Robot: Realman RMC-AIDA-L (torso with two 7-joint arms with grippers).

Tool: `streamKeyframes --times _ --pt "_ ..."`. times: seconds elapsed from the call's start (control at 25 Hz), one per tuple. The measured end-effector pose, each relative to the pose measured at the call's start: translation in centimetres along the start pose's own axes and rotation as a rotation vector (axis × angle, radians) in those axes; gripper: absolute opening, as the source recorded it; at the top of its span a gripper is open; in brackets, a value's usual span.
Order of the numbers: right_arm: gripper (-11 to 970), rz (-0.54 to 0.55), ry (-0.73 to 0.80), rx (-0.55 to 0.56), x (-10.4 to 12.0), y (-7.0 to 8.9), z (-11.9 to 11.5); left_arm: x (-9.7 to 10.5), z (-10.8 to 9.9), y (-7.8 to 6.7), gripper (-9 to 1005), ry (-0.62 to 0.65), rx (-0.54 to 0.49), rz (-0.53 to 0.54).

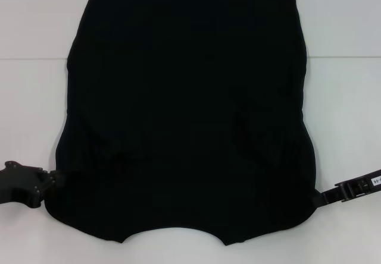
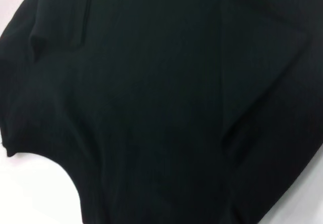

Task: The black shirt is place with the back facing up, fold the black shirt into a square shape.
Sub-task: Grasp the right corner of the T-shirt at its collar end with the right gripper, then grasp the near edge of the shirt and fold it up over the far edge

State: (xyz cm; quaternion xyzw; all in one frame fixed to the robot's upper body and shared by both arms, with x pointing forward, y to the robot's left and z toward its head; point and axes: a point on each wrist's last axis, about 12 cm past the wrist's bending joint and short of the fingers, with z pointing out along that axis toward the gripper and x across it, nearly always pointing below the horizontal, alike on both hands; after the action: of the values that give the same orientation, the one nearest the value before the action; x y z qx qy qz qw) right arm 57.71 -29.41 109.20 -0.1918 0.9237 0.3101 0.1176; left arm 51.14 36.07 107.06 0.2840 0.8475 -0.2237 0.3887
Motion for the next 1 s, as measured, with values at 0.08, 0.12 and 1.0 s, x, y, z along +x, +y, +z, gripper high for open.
streamKeyframes --times 0.08,0.12,1.0 --pt "277 0.002 -0.002 0.003 0.0 -0.1 0.0 0.0 0.0 0.0 22 0.000 0.001 -0.001" --pt "236 0.002 -0.003 0.003 0.0 -0.1 0.0 0.1 0.0 0.0 22 0.000 0.002 -0.002" --pt "42 0.003 -0.101 -0.059 9.3 -4.1 -5.6 1.0 -1.9 -3.3 21 0.013 0.294 -0.211"
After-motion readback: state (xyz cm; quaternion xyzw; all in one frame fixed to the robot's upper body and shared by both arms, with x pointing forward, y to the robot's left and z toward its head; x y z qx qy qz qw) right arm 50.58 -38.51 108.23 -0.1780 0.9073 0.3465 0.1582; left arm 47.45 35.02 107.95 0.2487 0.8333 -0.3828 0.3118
